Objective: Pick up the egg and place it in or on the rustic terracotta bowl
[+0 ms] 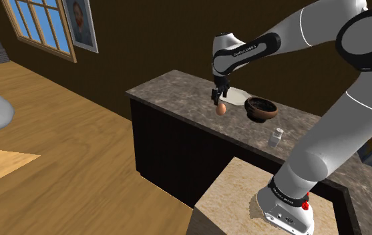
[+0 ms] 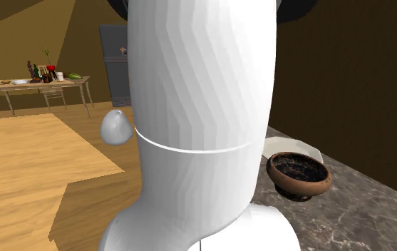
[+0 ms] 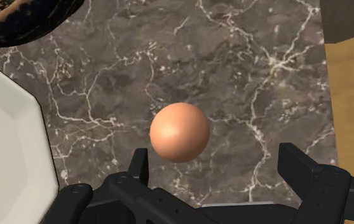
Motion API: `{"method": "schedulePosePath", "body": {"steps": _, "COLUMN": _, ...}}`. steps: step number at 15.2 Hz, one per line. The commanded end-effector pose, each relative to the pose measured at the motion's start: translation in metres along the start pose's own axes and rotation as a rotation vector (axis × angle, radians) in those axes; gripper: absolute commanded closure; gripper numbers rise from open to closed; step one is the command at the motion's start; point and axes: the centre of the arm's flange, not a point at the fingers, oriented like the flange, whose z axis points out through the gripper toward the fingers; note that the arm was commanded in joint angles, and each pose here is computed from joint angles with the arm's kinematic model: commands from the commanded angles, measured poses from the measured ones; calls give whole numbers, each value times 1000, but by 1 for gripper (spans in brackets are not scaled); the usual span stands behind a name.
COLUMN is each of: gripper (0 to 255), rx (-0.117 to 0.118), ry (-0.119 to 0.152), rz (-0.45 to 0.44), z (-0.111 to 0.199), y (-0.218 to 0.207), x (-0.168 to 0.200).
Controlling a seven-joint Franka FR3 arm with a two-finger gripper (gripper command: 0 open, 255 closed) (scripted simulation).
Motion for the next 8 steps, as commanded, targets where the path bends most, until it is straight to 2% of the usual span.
{"method": "schedulePosePath", "body": {"steps": 1, "gripper": 0, "rx": -16, "ry": -21, "rz": -1, "z": 17, "y": 16, "x": 13}}
{"method": "schedulePosePath", "body": {"steps": 8, "gripper": 0, "rx": -17, "ry": -22, "rz": -1, "z": 49, "y": 17, "x": 13}}
